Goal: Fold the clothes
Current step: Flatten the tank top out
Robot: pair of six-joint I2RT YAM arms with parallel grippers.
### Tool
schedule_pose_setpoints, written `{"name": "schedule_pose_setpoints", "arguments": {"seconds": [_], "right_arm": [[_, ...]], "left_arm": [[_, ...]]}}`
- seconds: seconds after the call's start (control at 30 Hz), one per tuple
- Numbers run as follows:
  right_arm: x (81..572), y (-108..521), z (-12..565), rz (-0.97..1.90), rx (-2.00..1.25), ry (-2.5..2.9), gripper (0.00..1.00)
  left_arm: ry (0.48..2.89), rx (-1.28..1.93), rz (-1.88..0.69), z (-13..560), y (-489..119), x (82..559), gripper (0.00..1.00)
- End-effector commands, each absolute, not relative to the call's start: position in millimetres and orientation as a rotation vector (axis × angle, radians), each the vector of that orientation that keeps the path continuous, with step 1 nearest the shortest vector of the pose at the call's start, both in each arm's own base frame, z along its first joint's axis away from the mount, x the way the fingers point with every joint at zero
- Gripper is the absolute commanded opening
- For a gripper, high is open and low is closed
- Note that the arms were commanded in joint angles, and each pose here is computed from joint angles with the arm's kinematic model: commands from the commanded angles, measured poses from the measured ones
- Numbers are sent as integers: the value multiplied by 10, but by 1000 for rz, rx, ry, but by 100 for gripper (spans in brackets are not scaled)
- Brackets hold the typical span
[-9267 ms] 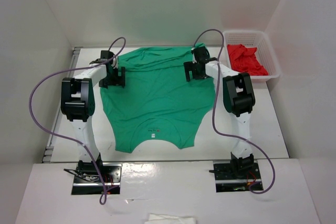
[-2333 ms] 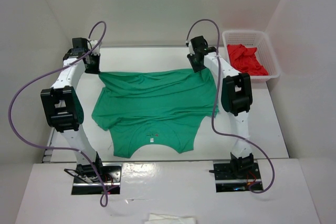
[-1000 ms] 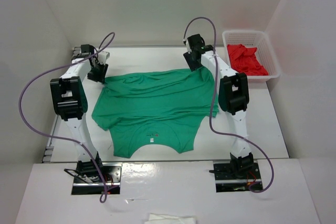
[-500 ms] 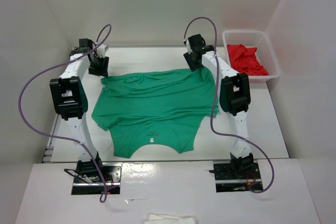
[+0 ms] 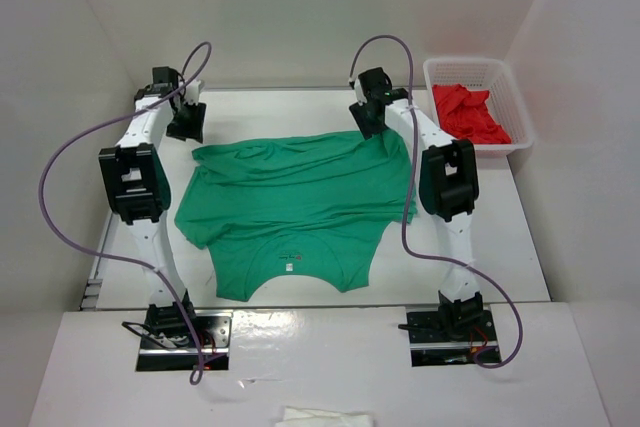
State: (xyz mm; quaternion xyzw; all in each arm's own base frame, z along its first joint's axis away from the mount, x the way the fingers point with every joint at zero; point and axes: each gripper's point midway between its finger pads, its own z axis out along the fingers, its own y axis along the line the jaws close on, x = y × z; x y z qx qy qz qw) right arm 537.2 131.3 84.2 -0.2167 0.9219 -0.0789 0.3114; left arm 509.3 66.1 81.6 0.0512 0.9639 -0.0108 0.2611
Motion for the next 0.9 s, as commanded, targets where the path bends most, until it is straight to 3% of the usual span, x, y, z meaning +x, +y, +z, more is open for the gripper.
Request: {"name": "schedule_pose_setpoints", "arguments": {"seconds": [0.0, 0.87], "right_arm": [[5375, 1379, 1188, -182, -574, 2353, 62], [5323, 1395, 1274, -156, -574, 2330, 62]], "left_arm": [[2630, 98, 45, 772, 740, 5195, 59], [2812, 169, 67, 538, 707, 4972, 54]]}}
